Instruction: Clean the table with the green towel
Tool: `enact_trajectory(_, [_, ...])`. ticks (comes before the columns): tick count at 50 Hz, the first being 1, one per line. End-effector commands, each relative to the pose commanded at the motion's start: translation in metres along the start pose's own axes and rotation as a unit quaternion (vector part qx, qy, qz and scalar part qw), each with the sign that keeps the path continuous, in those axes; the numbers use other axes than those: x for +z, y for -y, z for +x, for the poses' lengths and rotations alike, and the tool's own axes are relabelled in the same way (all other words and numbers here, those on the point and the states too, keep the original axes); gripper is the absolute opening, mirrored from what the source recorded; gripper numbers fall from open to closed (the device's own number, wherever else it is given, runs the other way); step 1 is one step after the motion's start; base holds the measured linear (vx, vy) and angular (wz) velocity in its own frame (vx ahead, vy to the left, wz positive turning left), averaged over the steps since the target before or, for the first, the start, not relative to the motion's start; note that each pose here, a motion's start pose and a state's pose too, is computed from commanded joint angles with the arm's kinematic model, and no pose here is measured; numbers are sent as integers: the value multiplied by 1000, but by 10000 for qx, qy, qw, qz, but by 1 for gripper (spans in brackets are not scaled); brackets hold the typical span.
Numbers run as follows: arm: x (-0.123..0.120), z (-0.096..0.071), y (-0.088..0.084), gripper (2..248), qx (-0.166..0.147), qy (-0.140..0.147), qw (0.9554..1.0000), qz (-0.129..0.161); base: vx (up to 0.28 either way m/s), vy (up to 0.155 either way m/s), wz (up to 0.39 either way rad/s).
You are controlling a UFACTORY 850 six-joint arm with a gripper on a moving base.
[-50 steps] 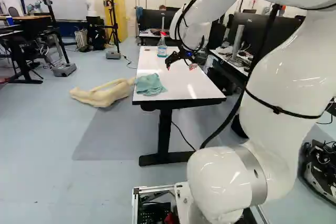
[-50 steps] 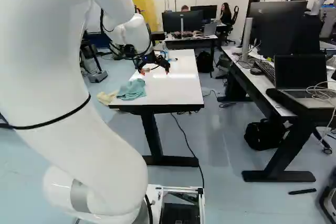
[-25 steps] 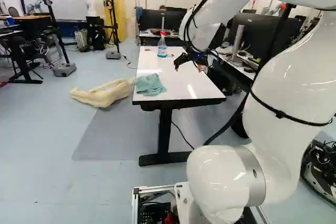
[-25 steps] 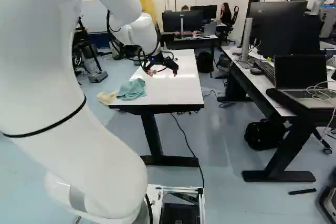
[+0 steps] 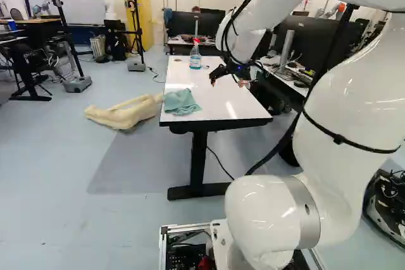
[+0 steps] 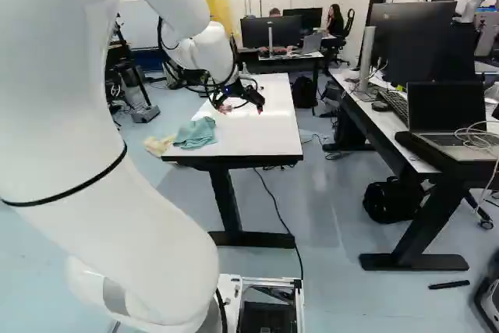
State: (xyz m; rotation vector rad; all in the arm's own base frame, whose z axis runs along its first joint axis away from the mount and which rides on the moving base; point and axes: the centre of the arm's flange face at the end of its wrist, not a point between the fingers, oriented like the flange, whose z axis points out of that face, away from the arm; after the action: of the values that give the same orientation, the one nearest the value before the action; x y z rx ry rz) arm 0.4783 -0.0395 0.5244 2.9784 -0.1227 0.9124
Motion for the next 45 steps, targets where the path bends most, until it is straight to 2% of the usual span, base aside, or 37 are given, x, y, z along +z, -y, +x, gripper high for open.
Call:
enact_trajectory(23, [6,-20,3,247,-29,-280,9996,21,0,0,0])
enact_trajectory(45, [13,-51,8,247,-71,-706,9975,56,0,0,0])
